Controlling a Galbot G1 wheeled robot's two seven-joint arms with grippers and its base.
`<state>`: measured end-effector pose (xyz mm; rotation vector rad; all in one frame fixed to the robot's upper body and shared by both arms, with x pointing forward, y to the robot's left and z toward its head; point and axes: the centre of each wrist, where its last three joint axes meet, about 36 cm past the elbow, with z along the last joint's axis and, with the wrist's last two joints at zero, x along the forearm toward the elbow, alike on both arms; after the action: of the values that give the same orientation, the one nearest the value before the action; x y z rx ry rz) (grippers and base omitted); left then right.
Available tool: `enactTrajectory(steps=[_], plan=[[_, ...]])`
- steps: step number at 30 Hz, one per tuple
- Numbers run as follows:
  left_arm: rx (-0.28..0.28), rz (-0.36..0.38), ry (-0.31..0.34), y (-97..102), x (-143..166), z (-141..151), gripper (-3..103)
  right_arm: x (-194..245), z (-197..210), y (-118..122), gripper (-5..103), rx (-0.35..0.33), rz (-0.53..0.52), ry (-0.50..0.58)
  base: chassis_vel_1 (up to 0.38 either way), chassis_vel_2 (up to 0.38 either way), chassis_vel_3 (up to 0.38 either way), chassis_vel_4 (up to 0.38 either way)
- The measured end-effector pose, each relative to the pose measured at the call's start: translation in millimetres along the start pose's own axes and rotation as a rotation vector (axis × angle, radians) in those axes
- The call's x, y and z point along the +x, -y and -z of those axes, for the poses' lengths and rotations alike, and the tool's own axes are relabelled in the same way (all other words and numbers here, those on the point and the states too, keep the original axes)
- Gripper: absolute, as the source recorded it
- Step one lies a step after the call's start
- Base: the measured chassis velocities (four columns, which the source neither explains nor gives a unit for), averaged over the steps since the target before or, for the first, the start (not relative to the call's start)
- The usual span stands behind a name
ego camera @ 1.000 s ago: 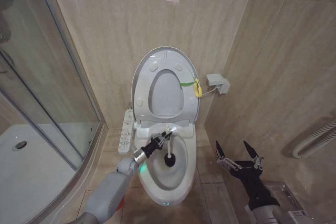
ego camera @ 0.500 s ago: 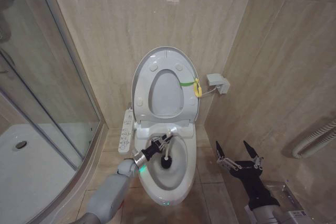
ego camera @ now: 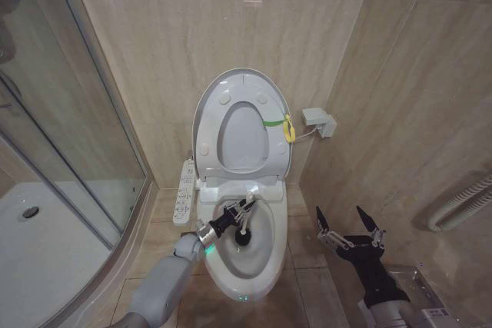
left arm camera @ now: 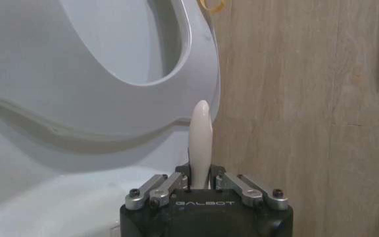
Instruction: Open the toilet lid, clean the toilet bowl with a toilet brush, close the toilet lid, and flush.
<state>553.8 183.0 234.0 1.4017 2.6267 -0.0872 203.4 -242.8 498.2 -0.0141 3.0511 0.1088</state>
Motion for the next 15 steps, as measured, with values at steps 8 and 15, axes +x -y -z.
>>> enactTrajectory(steps=[8, 15], plan=[[-0.132, 0.014, 0.086, -17.9, 5, 47, 19, 0, 0, 0, 100, 0.0, 0.0, 0.0, 0.0, 0.0, 0.0, 0.0], [-0.116, 0.049, 0.141, 16.0, 25, 53, 19, 0, 0, 0, 100, 0.0, 0.0, 0.0, 0.0, 0.0, 0.0, 0.0]])
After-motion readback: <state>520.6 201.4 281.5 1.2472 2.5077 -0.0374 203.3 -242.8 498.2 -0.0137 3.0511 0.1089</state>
